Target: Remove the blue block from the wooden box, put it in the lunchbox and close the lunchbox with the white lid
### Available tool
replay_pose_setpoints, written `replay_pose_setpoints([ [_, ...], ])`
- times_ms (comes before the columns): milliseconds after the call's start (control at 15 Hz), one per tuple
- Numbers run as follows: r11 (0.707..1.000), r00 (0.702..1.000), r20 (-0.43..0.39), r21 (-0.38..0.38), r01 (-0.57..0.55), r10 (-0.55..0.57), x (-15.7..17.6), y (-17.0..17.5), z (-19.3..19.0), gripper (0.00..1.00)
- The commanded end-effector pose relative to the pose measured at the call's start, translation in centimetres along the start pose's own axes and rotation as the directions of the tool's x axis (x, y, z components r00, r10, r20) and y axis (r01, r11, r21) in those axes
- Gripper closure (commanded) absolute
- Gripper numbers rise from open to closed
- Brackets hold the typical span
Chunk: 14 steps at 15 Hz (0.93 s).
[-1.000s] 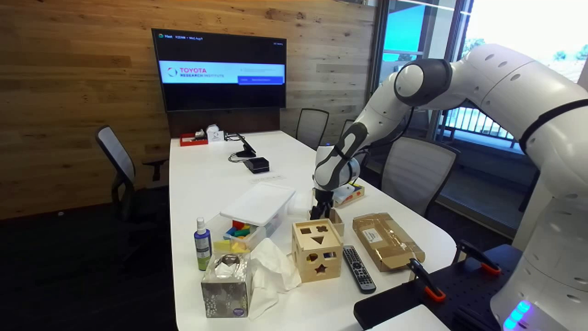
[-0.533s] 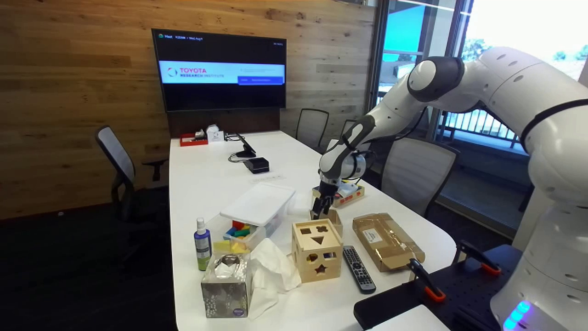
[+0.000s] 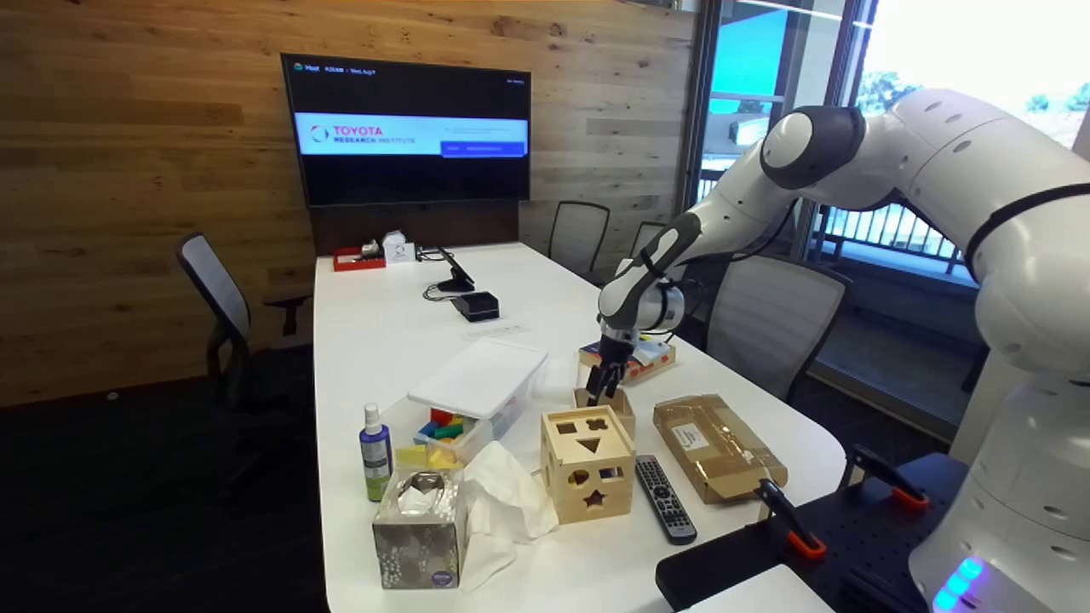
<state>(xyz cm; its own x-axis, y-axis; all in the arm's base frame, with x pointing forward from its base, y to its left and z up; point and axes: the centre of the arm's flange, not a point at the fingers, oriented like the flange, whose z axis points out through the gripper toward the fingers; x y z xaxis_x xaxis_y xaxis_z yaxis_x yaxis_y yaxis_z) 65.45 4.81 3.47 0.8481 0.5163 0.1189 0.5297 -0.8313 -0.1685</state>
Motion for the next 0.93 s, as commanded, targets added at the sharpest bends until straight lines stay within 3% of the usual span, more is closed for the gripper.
replay_pose_setpoints([
  [0,1.0,0.999,0.048,-0.014,0.005,-0.005,0.5,-1.1,1.0,0.0],
  [467,0.998,0.993,0.116,-0.068,0.01,-0.002,0.9,-2.4,3.0,0.0],
  [867,0.998,0.997,0.071,-0.05,-0.031,0.034,0.1,-0.9,1.6,0.0],
])
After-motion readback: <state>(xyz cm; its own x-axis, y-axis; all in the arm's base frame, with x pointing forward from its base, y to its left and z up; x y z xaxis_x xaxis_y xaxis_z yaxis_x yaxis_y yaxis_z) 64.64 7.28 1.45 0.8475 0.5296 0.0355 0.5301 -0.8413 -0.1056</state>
